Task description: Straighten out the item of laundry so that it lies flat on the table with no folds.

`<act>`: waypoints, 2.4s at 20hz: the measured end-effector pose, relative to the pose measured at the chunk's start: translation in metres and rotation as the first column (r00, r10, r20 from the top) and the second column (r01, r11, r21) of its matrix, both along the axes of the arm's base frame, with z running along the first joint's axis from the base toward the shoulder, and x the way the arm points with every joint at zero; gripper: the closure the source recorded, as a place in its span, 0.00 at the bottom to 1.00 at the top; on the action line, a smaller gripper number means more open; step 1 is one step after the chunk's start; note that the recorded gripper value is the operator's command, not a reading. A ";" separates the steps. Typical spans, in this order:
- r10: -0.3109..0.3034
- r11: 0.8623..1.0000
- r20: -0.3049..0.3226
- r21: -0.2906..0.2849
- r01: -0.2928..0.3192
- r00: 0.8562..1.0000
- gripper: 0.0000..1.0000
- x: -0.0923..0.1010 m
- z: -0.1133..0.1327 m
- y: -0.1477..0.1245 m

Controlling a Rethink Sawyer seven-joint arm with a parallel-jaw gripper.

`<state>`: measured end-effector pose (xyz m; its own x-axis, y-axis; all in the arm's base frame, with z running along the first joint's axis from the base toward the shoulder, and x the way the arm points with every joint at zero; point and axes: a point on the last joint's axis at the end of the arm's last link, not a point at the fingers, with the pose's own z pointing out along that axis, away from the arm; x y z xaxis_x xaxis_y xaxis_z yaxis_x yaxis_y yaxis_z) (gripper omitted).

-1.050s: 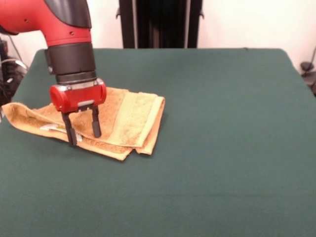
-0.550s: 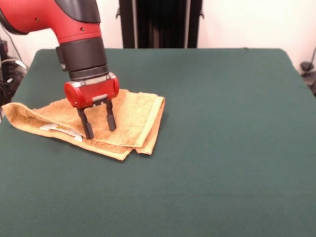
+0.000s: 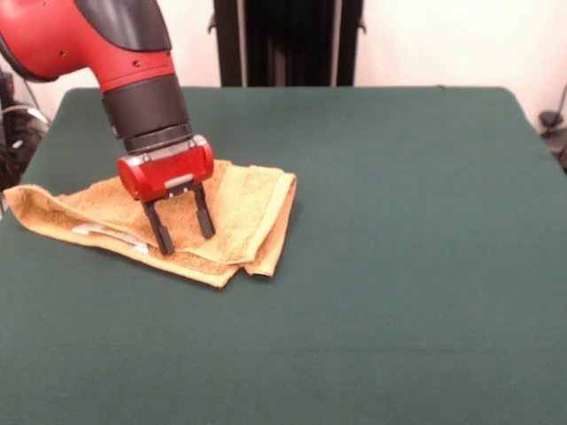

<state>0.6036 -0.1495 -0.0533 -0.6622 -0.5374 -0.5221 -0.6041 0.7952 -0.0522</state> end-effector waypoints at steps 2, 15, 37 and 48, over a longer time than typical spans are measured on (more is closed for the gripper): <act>-0.008 1.000 0.004 0.014 0.008 1.000 0.00 0.000 0.000 0.000; -0.023 0.997 0.000 0.079 0.023 1.000 1.00 -0.002 -0.007 0.009; 0.089 0.996 -0.036 -0.006 -0.089 0.995 1.00 0.008 0.024 0.023; 0.172 0.967 -0.192 -0.154 -0.203 0.966 1.00 -0.011 0.044 0.015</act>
<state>0.5927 -0.1346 -0.0096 -0.6140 -0.7318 -0.2959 -0.7534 0.6551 -0.0569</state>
